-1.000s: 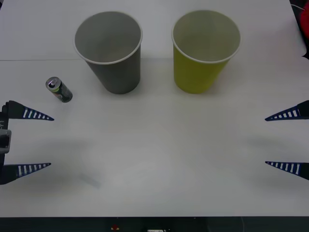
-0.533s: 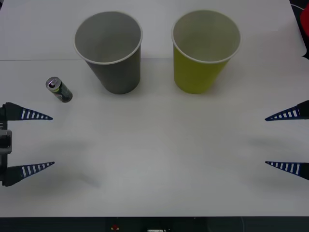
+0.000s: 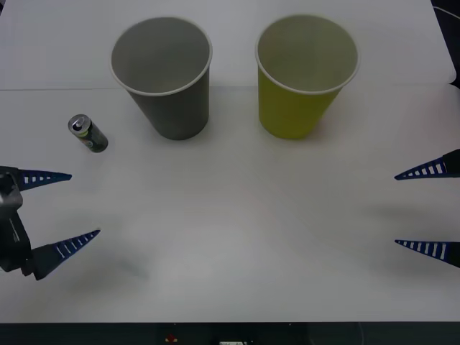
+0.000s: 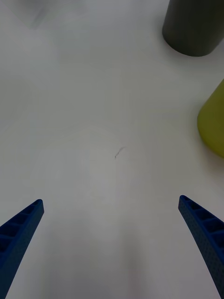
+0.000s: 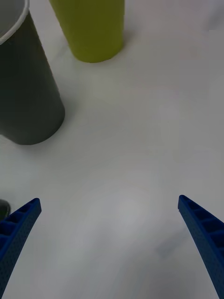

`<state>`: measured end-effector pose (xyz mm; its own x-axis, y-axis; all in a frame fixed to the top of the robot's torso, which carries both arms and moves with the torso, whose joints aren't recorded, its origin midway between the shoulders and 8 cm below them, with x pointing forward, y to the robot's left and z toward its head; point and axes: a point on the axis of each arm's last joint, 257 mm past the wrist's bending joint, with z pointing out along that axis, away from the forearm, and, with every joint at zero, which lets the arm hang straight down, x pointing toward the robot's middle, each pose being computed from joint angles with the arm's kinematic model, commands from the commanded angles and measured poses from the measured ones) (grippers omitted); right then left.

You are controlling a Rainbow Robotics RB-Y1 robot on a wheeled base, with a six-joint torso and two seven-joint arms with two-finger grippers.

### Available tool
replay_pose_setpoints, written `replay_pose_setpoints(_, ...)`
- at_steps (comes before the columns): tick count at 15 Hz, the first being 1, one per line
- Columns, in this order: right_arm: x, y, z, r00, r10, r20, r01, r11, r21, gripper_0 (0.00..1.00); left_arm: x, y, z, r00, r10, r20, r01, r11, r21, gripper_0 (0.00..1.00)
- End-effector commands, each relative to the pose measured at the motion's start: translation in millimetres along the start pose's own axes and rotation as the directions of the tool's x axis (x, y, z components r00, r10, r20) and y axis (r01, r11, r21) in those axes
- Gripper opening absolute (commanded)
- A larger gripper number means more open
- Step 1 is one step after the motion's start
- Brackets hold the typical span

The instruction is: Put the can into the green bin and the plastic bottle into the gray bin

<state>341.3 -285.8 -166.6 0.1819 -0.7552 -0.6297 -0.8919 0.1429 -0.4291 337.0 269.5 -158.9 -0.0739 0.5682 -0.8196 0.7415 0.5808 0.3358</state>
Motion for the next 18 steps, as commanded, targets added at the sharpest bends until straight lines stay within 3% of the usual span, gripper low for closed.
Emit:
replay_pose_setpoints(1,0.0,0.0,0.0,1.000,0.000,0.000,0.000,1.0000,0.000,1.00,4.9,0.0,1.2,0.9747,-0.217,0.056,0.220,0.9731,-0.068,1.00)
replay_pose_setpoints(3,0.0,0.0,0.0,1.000,0.000,0.000,0.000,1.0000,0.000,1.00,11.2,0.9,1.4,0.9283,-0.358,0.099,0.368,0.9239,-0.105,1.00)
replay_pose_setpoints(4,0.0,0.0,0.0,1.000,0.000,0.000,0.000,1.0000,0.000,1.00,14.8,1.6,1.2,0.9068,-0.406,0.112,0.418,0.9005,-0.119,1.00)
replay_pose_setpoints(5,0.0,0.0,0.0,1.000,0.000,0.000,0.000,1.0000,0.000,1.00,20.3,4.1,0.5,0.8799,-0.458,0.126,0.473,0.8694,-0.142,1.00)
replay_pose_setpoints(6,0.0,0.0,0.0,1.000,0.000,0.000,0.000,1.0000,0.000,1.00,25.9,7.9,-0.1,0.8607,-0.490,0.139,0.508,0.8442,-0.171,1.00)
replay_pose_setpoints(7,0.0,0.0,0.0,1.000,0.000,0.000,0.000,1.0000,0.000,1.00,32.4,11.9,-1.2,0.8501,-0.506,0.147,0.526,0.8257,-0.203,1.00)
replay_pose_setpoints(10,0.0,0.0,0.0,1.000,0.000,0.000,0.000,1.0000,0.000,1.00,61.2,26.5,-5.9,0.8161,-0.549,0.182,0.575,0.7408,-0.347,1.00)
replay_pose_setpoints(12,0.0,0.0,0.0,1.000,0.000,0.000,0.000,1.0000,0.000,1.00,76.7,35.4,-12.3,0.8150,-0.541,0.207,0.572,0.6916,-0.442,1.00)
replay_pose_setpoints(13,0.0,0.0,0.0,1.000,0.000,0.000,0.000,1.0000,0.000,1.00,82.1,36.8,-14.1,0.7889,-0.564,0.243,0.606,0.6463,-0.464,1.00)
replay_pose_setpoints(14,0.0,0.0,0.0,1.000,0.000,0.000,0.000,1.0000,0.000,1.00,83.6,37.9,-14.4,0.7792,-0.565,0.271,0.619,0.6253,-0.475,1.00)
replay_pose_setpoints(15,0.0,0.0,0.0,1.000,0.000,0.000,0.000,1.0000,0.000,1.00,90.2,41.6,-14.6,0.7846,-0.544,0.297,0.614,0.6129,-0.498,1.00)
replay_pose_setpoints(16,0.0,0.0,0.0,1.000,0.000,0.000,0.000,1.0000,0.000,1.00,94.4,46.6,-11.9,0.7850,-0.529,0.322,0.615,0.6041,-0.507,1.00)
replay_pose_setpoints(17,0.0,0.0,0.0,1.000,0.000,0.000,0.000,1.0000,0.000,1.00,101.9,50.4,-5.7,0.7793,-0.524,0.344,0.624,0.5960,-0.506,1.00)
replay_pose_setpoints(18,0.0,0.0,0.0,1.000,0.000,0.000,0.000,1.0000,0.000,1.00,109.7,55.0,-2.4,0.7819,-0.509,0.359,0.622,0.5922,-0.513,1.00)
